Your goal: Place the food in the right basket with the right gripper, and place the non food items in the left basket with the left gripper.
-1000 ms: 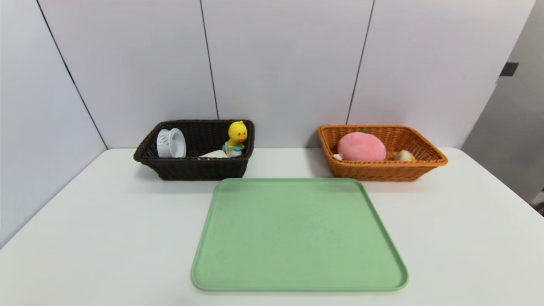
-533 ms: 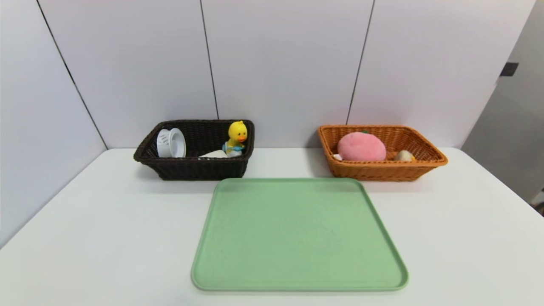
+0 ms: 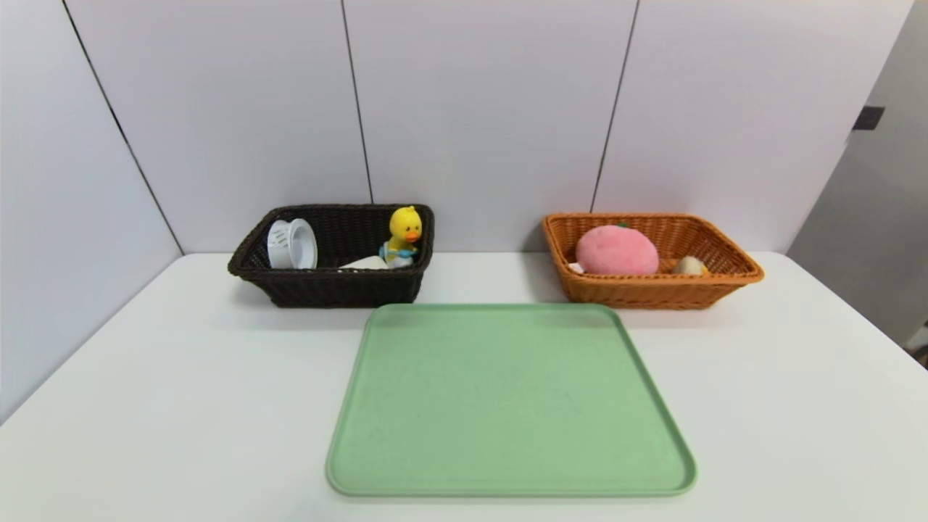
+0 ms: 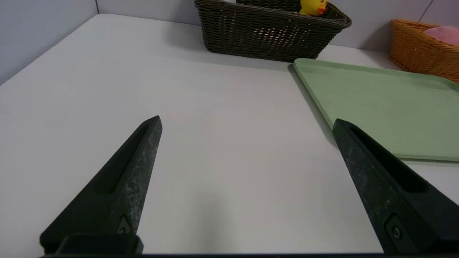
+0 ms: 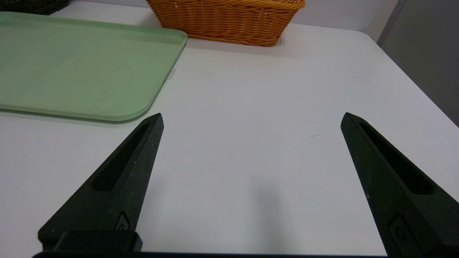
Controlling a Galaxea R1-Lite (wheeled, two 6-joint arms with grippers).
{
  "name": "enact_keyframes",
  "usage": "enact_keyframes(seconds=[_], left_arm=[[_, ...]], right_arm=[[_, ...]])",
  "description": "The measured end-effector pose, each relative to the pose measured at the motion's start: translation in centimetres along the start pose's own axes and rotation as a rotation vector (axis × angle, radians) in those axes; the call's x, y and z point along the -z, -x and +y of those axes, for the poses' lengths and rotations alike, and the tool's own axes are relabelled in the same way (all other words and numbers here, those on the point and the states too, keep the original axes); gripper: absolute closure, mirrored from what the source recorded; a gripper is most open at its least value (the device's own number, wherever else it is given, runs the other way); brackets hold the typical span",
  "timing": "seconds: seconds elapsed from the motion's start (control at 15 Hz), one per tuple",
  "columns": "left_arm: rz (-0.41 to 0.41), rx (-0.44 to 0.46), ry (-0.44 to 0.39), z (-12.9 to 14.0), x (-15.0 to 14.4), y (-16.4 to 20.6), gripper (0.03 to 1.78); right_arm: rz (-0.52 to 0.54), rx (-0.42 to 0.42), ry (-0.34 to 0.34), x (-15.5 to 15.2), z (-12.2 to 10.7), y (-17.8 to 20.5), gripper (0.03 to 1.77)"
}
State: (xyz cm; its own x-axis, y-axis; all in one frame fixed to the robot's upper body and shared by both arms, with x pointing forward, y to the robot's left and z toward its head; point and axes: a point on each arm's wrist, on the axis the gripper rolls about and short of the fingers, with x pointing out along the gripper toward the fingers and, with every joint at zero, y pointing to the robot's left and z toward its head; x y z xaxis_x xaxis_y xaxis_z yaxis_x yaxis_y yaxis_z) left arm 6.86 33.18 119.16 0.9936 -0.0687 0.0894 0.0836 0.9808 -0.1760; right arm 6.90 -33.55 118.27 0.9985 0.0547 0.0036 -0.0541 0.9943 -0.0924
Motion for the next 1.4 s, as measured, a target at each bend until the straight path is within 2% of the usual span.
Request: enact_keyframes(seconds=[0.13, 0.27, 0.47, 0.53, 0.6, 1.07, 1.4], left_arm=[[0.000, 0.000, -0.002, 0.00, 0.00, 0.00, 0.12], [-0.001, -0.002, -0.044, 0.00, -0.01, 0.00, 0.12], [0.007, -0.032, -0.200, 0.09, 0.09, 0.01, 0.12], [0.034, -0.052, -0.264, 0.18, 0.35, 0.01, 0.12], [0.052, -0.051, -0.295, 0.21, 0.52, 0.02, 0.12], [0.048, -0.064, -0.181, 0.23, 0.53, 0.02, 0.12], [0.047, -0.064, -0.175, 0.23, 0.51, 0.02, 0.12]], right_arm=[[0.000, 0.000, 0.000, 0.00, 0.00, 0.00, 0.09], [0.000, 0.000, 0.000, 0.00, 0.00, 0.00, 0.09], [-0.001, 0.000, 0.000, -0.01, 0.00, 0.00, 0.09], [0.000, 0.000, 0.000, 0.00, 0.00, 0.00, 0.09], [0.000, 0.000, 0.000, 0.00, 0.00, 0.00, 0.09], [0.000, 0.000, 0.000, 0.00, 0.00, 0.00, 0.09], [0.000, 0.000, 0.000, 0.00, 0.00, 0.00, 0.09]])
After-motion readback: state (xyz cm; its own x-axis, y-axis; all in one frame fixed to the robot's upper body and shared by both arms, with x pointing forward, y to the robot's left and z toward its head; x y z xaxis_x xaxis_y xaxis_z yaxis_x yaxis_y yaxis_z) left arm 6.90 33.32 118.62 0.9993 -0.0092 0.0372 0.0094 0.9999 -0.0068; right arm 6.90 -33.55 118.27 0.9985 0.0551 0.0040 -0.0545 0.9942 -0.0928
